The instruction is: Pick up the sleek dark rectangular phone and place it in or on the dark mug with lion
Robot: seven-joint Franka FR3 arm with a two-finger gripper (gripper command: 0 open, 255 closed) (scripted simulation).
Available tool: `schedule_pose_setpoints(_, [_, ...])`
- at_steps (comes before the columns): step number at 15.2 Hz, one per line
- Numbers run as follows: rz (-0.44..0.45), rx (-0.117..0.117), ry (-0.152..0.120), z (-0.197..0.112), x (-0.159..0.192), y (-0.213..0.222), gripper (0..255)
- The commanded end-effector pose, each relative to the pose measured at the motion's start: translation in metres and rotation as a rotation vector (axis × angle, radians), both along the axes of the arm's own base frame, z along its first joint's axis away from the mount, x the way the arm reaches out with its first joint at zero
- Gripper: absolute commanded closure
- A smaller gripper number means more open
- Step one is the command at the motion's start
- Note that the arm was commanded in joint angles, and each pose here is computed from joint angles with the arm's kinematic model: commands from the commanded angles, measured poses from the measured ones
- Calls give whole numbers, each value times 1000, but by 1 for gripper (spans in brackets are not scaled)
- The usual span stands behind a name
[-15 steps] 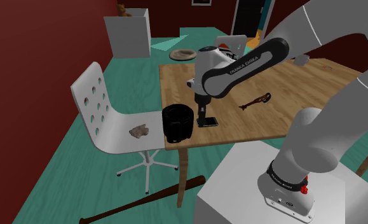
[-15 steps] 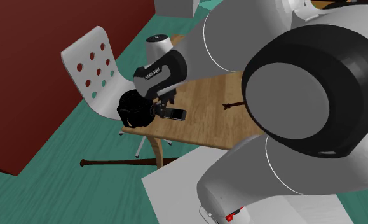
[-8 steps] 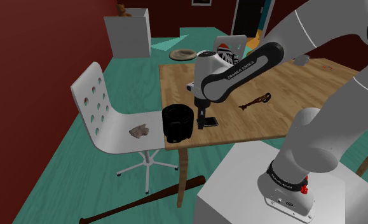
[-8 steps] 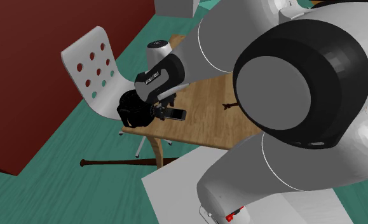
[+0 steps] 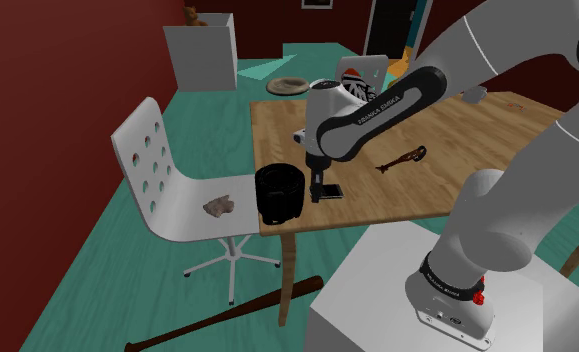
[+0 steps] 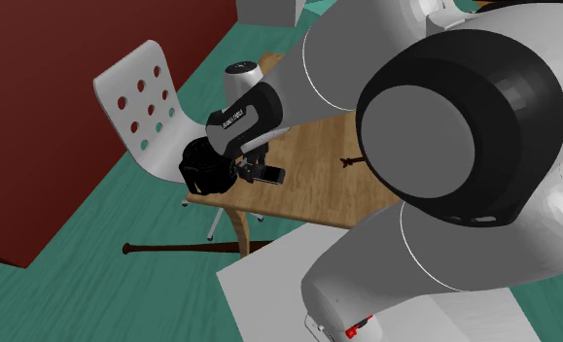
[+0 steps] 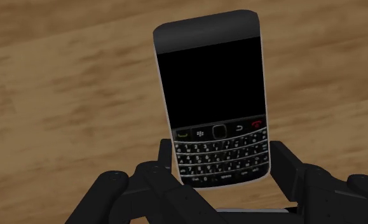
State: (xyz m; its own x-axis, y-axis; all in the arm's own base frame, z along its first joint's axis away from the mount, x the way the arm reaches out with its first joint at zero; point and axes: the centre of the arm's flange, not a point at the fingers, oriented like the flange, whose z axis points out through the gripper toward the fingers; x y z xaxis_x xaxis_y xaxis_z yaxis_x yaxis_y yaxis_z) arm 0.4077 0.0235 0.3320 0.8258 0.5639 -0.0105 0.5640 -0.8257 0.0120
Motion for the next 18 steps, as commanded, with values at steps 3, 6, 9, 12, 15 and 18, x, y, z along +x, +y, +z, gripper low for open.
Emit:
schedule_pose_setpoints(3, [0, 0, 0, 0, 0, 0, 255])
schedule_pose_setpoints(6, [0, 0, 0, 5, 0, 0, 255])
schedule_pose_setpoints(9, [0, 0, 0, 21, 0, 0, 255])
schedule_pose_setpoints(12, [0, 0, 0, 37, 0, 0, 255])
schedule_pose_setpoints(15, [0, 0, 0, 53, 0, 0, 255])
schedule_pose_setpoints(18, [0, 0, 0, 69, 0, 0, 255])
